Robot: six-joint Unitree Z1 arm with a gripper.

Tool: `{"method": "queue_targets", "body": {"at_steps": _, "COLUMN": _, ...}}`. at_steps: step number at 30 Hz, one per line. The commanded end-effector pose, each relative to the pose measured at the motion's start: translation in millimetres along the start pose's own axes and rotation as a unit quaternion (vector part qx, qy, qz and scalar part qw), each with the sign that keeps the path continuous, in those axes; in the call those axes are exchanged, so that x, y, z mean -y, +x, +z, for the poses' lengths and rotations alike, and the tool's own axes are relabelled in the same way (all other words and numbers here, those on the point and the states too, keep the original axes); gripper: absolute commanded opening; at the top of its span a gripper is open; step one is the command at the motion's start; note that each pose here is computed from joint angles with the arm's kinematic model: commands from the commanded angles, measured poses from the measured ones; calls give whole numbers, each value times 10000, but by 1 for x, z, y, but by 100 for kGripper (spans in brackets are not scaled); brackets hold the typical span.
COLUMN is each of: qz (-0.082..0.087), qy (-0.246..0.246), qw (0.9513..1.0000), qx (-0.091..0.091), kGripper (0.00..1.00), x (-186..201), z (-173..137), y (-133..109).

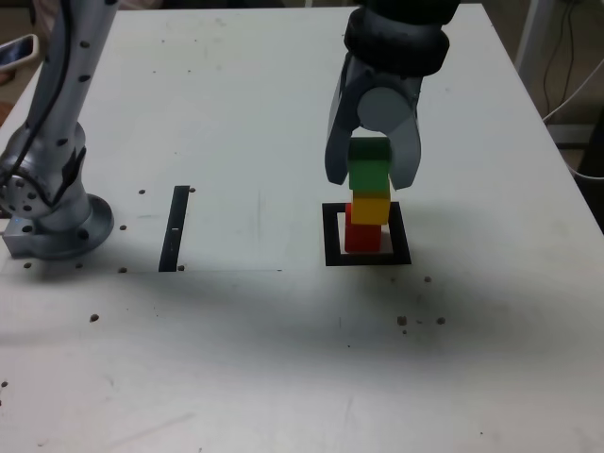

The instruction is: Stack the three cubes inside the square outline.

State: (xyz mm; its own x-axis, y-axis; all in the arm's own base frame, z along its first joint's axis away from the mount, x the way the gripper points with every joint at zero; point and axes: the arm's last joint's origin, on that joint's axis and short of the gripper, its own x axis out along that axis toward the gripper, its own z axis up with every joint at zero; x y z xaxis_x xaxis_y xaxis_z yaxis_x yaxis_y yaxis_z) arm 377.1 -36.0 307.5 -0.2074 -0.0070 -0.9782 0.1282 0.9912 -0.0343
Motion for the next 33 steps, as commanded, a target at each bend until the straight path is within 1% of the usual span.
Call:
{"method": "queue_targets", "body": {"at_steps": 1, "qz": -4, "qy": -9, "qw": 10000, "qx": -78, "kGripper": 30, "x": 0, "z": 2, "y": 2}}
{"method": "queue_targets", "body": {"at_steps": 10, "qz": -22, "qy": -11, "qw": 9999, "qx": -152, "kGripper": 30, "x": 0, "z": 7, "y": 8}}
{"method": "queue_targets", "body": {"at_steps": 12, "qz": -20, "qy": -12, "qw": 9999, "qx": -162, "kGripper": 32, "x": 0, "z": 8, "y": 9}}
{"method": "queue_targets", "body": {"at_steps": 13, "qz": -19, "qy": -10, "qw": 9999, "qx": -164, "kGripper": 36, "x": 0, "z": 8, "y": 9}}
{"method": "queue_targets", "body": {"at_steps": 14, "qz": -18, "qy": -7, "qw": 9999, "qx": -164, "kGripper": 43, "x": 0, "z": 8, "y": 9}}
{"method": "queue_targets", "body": {"at_steps": 18, "qz": -15, "qy": 7, "qw": 9999, "qx": -167, "kGripper": 82, "x": 0, "z": 8, "y": 10}}
{"method": "queue_targets", "body": {"at_steps": 20, "qz": -13, "qy": 11, "qw": 9999, "qx": -171, "kGripper": 97, "x": 0, "z": 8, "y": 10}}
{"method": "queue_targets", "body": {"at_steps": 22, "qz": -11, "qy": 11, "qw": 9999, "qx": -172, "kGripper": 99, "x": 0, "z": 8, "y": 10}}
{"method": "queue_targets", "body": {"at_steps": 33, "qz": -14, "qy": 6, "qw": 9998, "qx": -204, "kGripper": 100, "x": -1, "z": 8, "y": 12}}
